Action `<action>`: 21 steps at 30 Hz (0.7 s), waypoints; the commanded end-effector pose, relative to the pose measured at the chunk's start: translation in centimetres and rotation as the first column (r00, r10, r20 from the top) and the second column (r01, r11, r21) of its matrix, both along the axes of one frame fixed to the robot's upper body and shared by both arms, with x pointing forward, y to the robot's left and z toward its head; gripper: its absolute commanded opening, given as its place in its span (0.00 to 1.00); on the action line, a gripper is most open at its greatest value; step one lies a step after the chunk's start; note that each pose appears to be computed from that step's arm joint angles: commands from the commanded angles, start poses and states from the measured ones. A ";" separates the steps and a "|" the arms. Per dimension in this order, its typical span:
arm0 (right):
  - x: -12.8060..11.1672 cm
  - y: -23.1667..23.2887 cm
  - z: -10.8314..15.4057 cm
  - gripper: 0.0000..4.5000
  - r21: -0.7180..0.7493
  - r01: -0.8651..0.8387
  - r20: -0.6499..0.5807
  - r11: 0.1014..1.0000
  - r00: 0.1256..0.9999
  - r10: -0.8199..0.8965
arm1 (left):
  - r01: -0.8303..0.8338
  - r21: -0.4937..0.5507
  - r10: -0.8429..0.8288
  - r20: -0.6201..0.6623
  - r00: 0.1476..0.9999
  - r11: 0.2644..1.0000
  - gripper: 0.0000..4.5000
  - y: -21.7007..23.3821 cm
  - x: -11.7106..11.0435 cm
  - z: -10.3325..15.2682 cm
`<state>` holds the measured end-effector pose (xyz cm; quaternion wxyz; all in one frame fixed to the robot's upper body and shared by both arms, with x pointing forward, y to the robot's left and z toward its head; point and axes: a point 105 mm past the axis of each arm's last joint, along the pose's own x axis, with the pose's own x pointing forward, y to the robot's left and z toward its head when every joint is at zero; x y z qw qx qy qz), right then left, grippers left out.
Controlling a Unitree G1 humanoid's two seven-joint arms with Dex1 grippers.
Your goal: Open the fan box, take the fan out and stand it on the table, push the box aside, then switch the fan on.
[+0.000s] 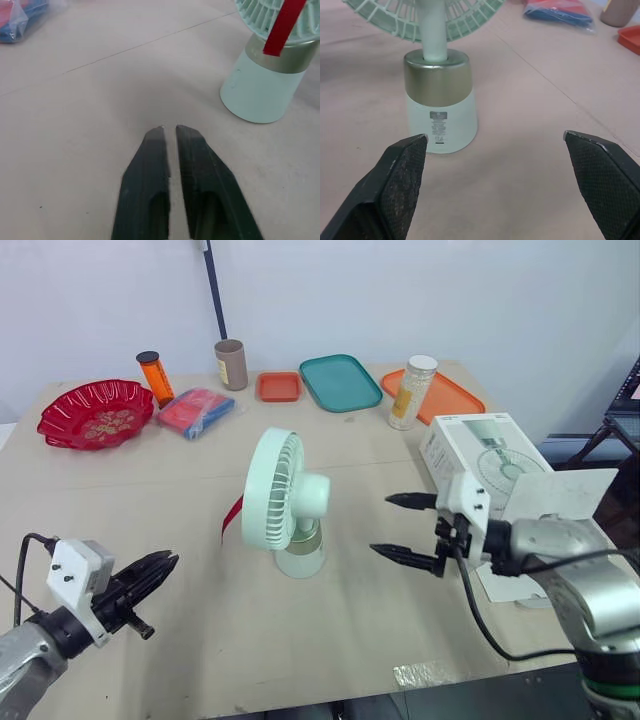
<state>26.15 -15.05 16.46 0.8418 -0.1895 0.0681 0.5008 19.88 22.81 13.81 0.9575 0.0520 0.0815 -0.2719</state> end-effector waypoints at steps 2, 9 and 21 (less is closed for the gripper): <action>-0.7 -1.9 1.5 1.00 -0.021 0.078 0.088 0.997 0.993 -0.076 | 0.028 0.084 -0.029 0.014 0.999 0.996 0.56 1.3 -1.0 0.4; -1.4 -3.8 0.4 1.00 -0.061 0.128 0.090 0.990 0.988 -0.122 | 0.095 0.122 -0.093 -0.021 0.995 0.988 0.75 1.0 -2.2 -0.5; -1.5 -5.0 0.1 1.00 -0.091 0.127 0.108 0.988 0.987 -0.117 | 0.099 0.198 -0.099 -0.012 0.995 0.975 0.75 1.3 -3.1 -0.9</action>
